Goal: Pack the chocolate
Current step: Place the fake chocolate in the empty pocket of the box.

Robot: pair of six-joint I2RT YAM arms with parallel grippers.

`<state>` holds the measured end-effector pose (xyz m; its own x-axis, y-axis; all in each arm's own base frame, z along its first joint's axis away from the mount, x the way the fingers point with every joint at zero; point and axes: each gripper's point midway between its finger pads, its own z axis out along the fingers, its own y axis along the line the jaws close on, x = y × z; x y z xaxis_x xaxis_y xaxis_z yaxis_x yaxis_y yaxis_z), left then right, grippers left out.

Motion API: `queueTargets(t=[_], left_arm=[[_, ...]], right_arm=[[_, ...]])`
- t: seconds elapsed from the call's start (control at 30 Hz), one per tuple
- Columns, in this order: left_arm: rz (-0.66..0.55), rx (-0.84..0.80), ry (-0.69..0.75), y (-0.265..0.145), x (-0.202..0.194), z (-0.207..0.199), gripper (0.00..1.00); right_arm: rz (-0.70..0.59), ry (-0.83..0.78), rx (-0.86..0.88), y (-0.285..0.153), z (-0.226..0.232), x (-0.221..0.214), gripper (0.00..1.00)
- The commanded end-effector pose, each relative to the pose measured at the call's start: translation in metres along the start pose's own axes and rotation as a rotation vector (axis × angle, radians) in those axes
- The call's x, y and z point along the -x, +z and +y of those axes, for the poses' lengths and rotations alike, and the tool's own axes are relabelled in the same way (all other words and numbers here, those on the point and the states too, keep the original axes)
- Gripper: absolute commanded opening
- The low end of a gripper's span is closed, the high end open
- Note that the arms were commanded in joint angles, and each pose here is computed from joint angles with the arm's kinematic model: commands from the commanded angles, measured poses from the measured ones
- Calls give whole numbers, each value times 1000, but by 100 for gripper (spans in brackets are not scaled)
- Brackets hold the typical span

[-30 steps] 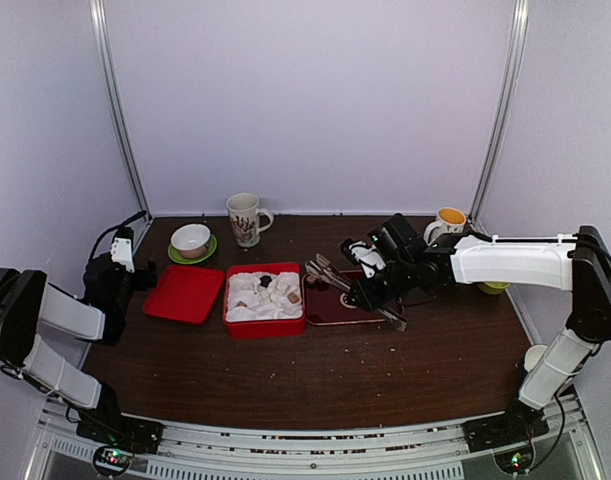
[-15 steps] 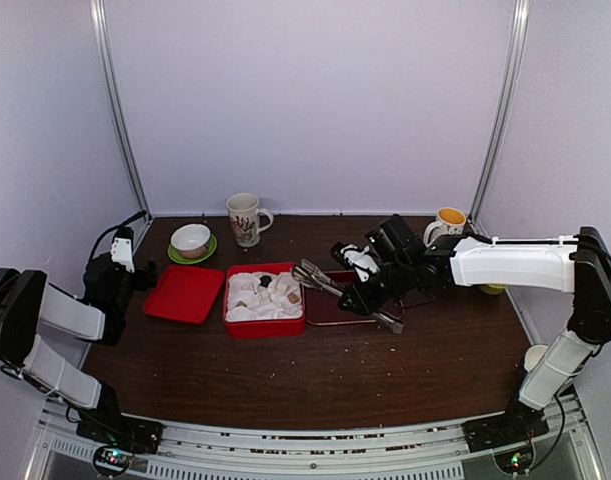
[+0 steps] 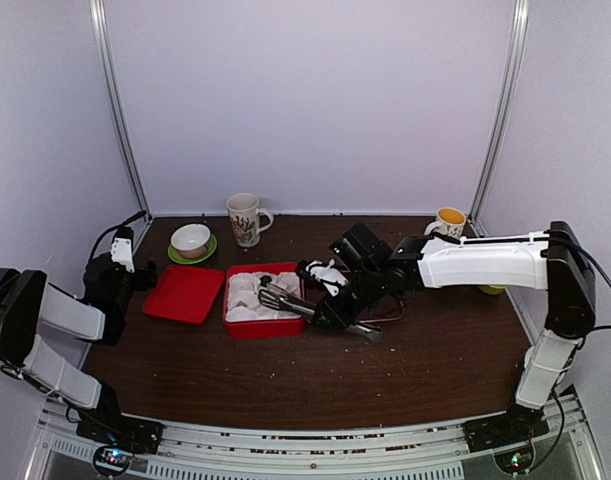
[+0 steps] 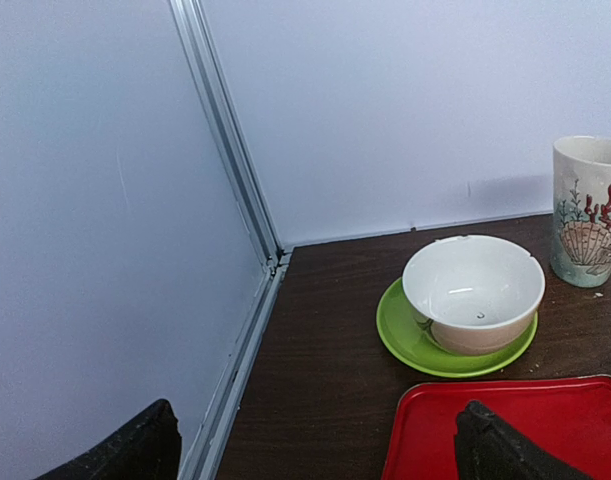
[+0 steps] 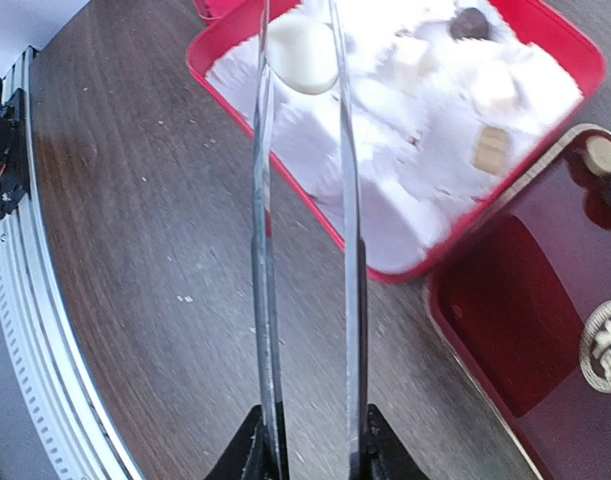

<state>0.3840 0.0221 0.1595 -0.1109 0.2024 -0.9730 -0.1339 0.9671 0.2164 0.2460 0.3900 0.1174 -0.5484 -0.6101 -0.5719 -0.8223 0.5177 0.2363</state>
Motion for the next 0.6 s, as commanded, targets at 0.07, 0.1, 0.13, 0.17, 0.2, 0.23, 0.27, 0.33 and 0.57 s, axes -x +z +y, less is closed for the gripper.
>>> queueTargets(t=[0.07, 0.1, 0.13, 0.17, 0.2, 0.23, 0.27, 0.33, 0.57], left_arm=[[-31, 3, 0, 0, 7, 2, 98], [-32, 5, -1, 0, 8, 3, 98], [-30, 4, -1, 0, 7, 3, 98], [-31, 4, 0, 0, 7, 3, 98], [-31, 4, -1, 0, 7, 3, 98], [-30, 5, -1, 0, 7, 3, 98], [-29, 3, 0, 0, 7, 3, 98], [-31, 4, -1, 0, 7, 3, 98], [-31, 5, -1, 0, 7, 3, 98]], right_arm=[[-8, -6, 84, 22, 22, 24, 27], [-6, -1, 93, 25, 23, 26, 27], [1, 2, 108, 28, 25, 27, 27], [5, 2, 123, 30, 27, 28, 27], [14, 4, 134, 33, 29, 28, 27], [19, 6, 147, 36, 30, 28, 27], [23, 6, 160, 37, 32, 27, 27], [27, 9, 172, 40, 34, 27, 28], [40, 17, 200, 45, 37, 27, 28]])
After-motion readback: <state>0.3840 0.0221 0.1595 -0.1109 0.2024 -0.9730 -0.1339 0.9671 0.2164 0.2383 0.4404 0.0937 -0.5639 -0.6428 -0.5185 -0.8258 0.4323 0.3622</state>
